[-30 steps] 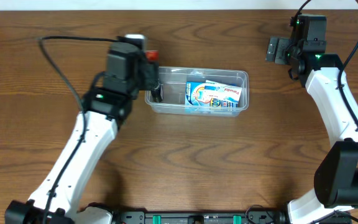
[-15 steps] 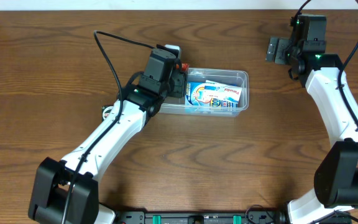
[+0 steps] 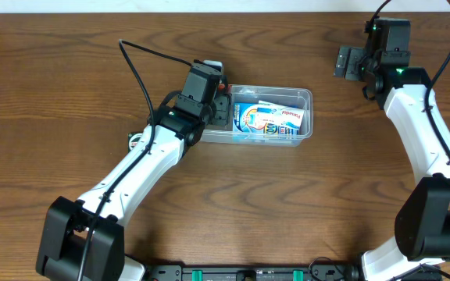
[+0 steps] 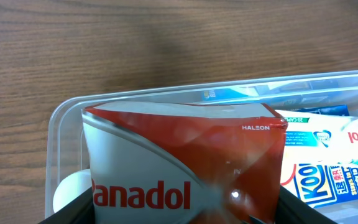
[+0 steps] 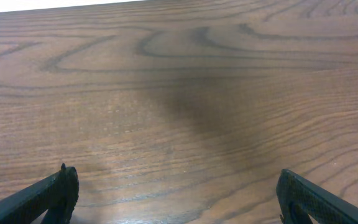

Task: Pack container
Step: 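Lower the red box into the container's left side and release it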

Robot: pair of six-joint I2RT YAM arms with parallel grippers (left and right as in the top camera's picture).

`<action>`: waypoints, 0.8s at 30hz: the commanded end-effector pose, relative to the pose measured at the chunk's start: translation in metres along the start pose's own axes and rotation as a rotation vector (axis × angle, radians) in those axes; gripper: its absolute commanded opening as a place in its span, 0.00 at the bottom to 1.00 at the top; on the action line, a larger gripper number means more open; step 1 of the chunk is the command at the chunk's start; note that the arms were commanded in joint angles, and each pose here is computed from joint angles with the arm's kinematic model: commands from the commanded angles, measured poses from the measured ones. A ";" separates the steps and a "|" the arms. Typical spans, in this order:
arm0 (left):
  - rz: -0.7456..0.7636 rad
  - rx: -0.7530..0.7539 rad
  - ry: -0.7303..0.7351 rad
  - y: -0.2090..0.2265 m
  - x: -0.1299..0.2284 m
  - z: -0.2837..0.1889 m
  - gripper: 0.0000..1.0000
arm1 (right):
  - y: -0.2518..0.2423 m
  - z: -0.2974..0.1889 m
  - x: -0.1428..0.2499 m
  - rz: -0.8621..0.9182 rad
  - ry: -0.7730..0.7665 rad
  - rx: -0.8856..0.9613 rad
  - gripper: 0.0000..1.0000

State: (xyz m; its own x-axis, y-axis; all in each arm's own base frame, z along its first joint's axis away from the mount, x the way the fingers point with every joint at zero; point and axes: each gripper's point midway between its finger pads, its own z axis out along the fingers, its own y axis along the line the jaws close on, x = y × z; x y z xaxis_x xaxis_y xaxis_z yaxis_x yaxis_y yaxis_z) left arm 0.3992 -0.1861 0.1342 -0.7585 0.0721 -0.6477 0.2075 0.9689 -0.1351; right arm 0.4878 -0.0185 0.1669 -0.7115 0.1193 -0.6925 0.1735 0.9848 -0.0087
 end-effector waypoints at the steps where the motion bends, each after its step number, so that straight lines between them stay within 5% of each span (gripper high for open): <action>1: -0.004 -0.021 0.019 0.003 0.005 0.008 0.64 | -0.003 -0.005 -0.006 0.021 -0.019 0.012 0.99; 4: -0.004 -0.022 0.020 0.003 0.005 0.008 0.80 | -0.003 -0.005 -0.006 0.021 -0.019 0.011 0.99; 7: -0.004 -0.022 0.020 0.004 0.005 0.008 0.84 | -0.003 -0.005 -0.007 0.021 -0.019 0.011 0.99; 20: -0.007 -0.019 -0.022 0.003 -0.006 -0.004 0.75 | -0.003 -0.005 -0.006 0.021 -0.019 0.011 0.99; 24: -0.023 -0.125 -0.073 0.027 -0.018 -0.023 0.72 | -0.003 -0.005 -0.006 0.021 -0.019 0.012 0.99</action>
State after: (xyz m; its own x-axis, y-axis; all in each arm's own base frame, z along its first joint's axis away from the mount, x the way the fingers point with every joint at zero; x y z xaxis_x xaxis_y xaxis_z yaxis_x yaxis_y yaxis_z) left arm 0.3995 -0.1791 0.1327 -0.7609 0.0692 -0.6452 0.1820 0.9771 -0.1098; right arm 0.4878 -0.0185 0.1669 -0.7115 0.1193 -0.6925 0.1735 0.9848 -0.0087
